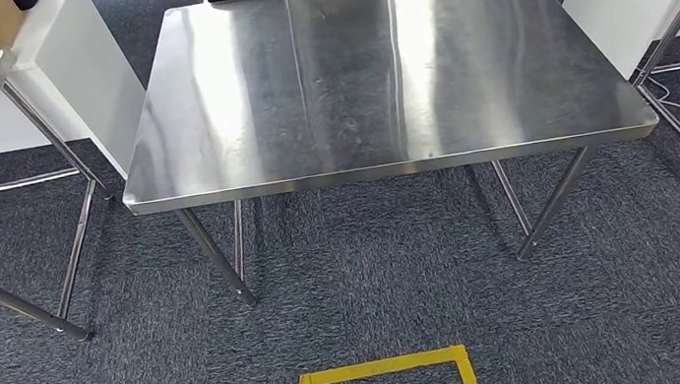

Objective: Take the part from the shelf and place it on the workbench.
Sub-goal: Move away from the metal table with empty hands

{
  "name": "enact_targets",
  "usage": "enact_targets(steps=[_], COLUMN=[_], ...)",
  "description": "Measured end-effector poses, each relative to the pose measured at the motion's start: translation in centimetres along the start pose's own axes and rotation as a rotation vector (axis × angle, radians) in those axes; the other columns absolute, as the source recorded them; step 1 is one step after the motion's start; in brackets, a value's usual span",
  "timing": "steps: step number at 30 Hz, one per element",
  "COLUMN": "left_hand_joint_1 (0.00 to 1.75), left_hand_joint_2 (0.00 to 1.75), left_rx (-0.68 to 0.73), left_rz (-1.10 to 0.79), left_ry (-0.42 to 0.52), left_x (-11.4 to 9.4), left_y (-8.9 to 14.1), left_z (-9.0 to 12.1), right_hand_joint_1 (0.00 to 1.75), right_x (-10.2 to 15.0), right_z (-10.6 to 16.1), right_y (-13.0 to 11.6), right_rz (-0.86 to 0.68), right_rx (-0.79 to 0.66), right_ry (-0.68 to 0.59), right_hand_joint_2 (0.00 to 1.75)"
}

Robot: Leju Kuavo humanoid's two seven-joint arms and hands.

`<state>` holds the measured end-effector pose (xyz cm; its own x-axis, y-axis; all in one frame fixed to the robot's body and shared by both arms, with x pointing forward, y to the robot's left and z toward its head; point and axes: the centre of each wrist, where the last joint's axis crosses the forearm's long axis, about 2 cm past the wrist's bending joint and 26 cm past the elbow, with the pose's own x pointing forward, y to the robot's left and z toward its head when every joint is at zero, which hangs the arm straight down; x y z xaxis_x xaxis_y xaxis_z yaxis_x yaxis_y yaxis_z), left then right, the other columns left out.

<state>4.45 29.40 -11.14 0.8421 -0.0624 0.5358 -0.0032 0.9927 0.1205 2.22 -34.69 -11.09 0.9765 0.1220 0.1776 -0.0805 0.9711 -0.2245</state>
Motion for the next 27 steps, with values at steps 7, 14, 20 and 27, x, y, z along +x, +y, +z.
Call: enact_targets(steps=[7, 14, 20, 27], left_hand_joint_1=[0.00, 0.00, 0.00, 0.00], left_hand_joint_2=[0.00, 0.00, 0.00, 0.00], left_rx=[0.004, 0.005, 0.000, 0.001], left_rz=[0.001, -0.012, -0.012, -0.009], left_ry=[0.002, -0.006, -0.011, -0.017], left_x=[-0.08, 0.20, 0.54, 0.68], left_y=[0.02, 0.35, 0.24, 0.22], left_z=[0.03, -0.14, -0.29, -0.35], right_hand_joint_1=[0.00, 0.00, 0.00, 0.00], right_x=[-0.13, -0.09, -0.12, 0.27], right_z=[0.03, 0.08, 0.07, 0.00], right_y=[0.10, 0.54, 0.46, 0.18], right_rz=[0.000, -0.013, -0.011, -0.001], right_rx=[0.002, 0.008, 0.005, -0.014], right_ry=[0.003, 0.010, 0.012, 0.004], right_hand_joint_2=[0.00, 0.00, 0.00, 0.00])
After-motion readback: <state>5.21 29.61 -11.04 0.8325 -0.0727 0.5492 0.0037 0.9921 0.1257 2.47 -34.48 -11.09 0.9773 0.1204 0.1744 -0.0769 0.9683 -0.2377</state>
